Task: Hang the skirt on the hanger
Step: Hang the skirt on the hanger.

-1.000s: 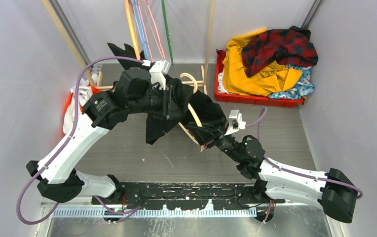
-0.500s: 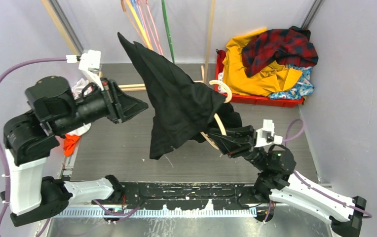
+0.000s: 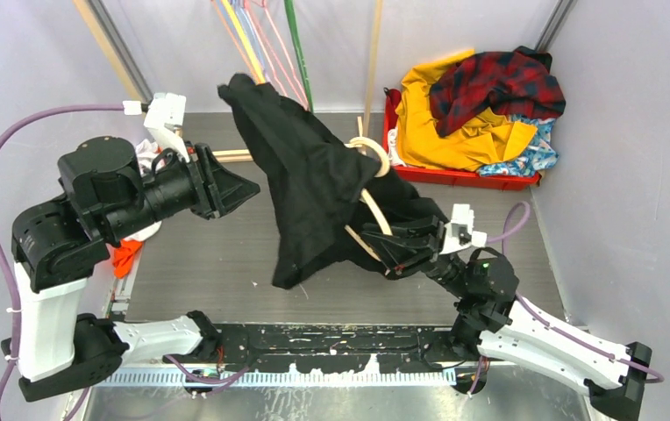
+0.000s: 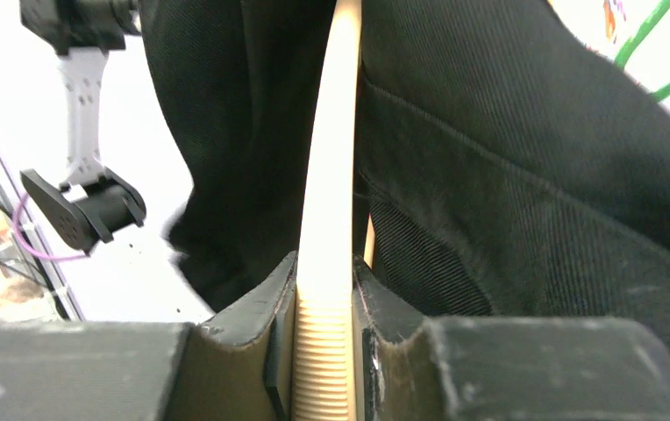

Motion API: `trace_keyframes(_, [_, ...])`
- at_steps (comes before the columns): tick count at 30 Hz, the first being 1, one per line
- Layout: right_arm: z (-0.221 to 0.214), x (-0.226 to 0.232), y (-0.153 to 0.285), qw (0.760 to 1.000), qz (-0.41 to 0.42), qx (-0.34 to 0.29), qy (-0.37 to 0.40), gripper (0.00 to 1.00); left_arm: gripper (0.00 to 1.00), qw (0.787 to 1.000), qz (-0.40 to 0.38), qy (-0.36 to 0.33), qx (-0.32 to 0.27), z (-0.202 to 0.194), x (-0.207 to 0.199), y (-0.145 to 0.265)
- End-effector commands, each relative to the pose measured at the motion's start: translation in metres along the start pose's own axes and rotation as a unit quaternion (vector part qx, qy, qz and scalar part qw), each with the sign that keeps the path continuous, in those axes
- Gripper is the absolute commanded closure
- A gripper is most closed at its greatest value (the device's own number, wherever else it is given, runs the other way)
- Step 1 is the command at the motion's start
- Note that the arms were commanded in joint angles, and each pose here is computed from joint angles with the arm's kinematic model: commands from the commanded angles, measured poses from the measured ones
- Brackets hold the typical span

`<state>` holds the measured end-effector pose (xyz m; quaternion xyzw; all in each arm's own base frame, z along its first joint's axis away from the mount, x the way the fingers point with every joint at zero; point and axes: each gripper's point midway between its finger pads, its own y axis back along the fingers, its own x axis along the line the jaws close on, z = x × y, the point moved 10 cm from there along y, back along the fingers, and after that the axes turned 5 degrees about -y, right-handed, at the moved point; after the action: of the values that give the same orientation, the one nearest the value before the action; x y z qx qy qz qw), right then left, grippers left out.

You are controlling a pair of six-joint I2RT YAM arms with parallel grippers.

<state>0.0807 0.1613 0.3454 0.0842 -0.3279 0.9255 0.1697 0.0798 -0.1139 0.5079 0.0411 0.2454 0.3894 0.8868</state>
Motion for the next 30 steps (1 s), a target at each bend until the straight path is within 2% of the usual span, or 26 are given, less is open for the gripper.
trace_keyframes(1, [0.024,0.012,-0.006,0.998,0.036,-0.050,0.006,0.98,0.71,0.999,-0.007,-0.006,-0.031,0.010,-0.003,0.002])
trace_keyframes(6, [0.016,0.009,-0.010,0.999,0.035,-0.040,0.010,0.98,0.70,0.997,-0.007,-0.002,-0.071,0.023,-0.006,0.016])
trace_keyframes(10, [0.010,0.006,-0.017,0.999,0.039,-0.033,0.010,0.98,0.64,0.996,0.000,0.008,-0.089,0.029,-0.007,0.017])
trace_keyframes(13, [0.004,0.003,-0.022,0.999,0.036,-0.031,0.016,0.98,0.37,0.994,-0.013,0.024,-0.104,0.034,-0.011,0.018])
trace_keyframes(15, [0.001,0.001,-0.026,0.999,0.035,-0.031,0.020,0.98,0.07,0.992,-0.019,0.041,-0.114,0.037,-0.014,0.019])
trace_keyframes(16, [0.000,0.000,-0.029,0.999,0.034,-0.030,0.022,0.98,0.03,0.992,-0.018,0.050,-0.118,0.037,-0.014,0.017])
trace_keyframes(24, [-0.004,-0.002,-0.050,0.997,0.054,-0.051,0.034,0.98,0.01,0.985,0.028,0.108,-0.128,0.032,-0.007,-0.008])
trace_keyframes(27, [-0.003,-0.002,-0.055,0.996,0.058,-0.058,0.030,0.98,0.01,0.985,0.027,0.100,-0.135,0.031,-0.006,-0.010])
trace_keyframes(30, [-0.003,0.001,-0.056,0.996,0.068,-0.057,0.018,0.99,0.01,0.992,0.033,0.042,-0.115,0.024,0.000,-0.024])
